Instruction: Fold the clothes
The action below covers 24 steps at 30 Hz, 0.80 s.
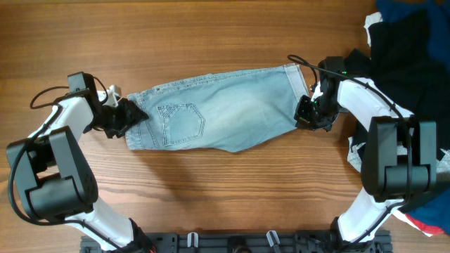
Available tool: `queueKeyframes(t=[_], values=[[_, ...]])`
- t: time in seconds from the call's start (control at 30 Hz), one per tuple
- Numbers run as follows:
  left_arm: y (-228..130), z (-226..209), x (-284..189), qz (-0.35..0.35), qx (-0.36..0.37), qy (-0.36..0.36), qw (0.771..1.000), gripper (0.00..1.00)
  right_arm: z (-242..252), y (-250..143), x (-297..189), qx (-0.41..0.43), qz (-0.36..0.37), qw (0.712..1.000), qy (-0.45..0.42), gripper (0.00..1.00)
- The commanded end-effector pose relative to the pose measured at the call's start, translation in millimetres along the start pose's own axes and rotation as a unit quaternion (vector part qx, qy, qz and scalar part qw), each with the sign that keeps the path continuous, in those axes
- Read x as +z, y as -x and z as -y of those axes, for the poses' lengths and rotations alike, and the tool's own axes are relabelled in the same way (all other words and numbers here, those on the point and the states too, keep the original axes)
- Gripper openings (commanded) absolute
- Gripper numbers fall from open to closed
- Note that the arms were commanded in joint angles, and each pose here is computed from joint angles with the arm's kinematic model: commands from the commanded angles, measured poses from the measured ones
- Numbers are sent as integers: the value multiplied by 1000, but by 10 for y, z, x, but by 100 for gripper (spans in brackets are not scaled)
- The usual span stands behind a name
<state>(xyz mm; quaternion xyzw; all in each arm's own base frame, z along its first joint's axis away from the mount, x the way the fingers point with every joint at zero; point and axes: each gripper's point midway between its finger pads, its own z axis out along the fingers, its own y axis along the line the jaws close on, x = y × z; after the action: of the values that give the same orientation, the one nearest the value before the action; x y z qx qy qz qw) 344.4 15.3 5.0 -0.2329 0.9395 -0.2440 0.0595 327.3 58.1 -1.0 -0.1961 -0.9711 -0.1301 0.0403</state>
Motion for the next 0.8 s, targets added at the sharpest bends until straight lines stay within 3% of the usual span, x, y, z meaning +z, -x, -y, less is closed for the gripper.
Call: queueKeyframes(t=[0.0,0.17,0.2,0.23,0.33,0.37,0.57,0.77], values=[[-152,-63,200,-31,8,2,999,47,128,-48,103,0,-10,1000,-26,4],[-155,-7,229,-31,32,0,999,46,127,-47,103,0,-9,1000,-26,4],[-165,16,242,-32,40,1,999,42,127,-47,103,0,-9,1000,-26,4],[-171,33,251,-33,51,0,998,30,127,-47,103,0,-9,1000,-26,4],[-162,20,247,-31,50,2,998,8,127,-47,103,0,-9,1000,-26,4],[-148,-7,240,-29,45,7,999,4,127,-47,103,-1,-9,1000,-26,4],[43,-336,25,13,-5,73,997,4,107,0,46,-17,-3,1000,-23,4],[400,-369,-460,71,-50,60,994,4,-12,172,-298,-26,46,999,-2,8]])
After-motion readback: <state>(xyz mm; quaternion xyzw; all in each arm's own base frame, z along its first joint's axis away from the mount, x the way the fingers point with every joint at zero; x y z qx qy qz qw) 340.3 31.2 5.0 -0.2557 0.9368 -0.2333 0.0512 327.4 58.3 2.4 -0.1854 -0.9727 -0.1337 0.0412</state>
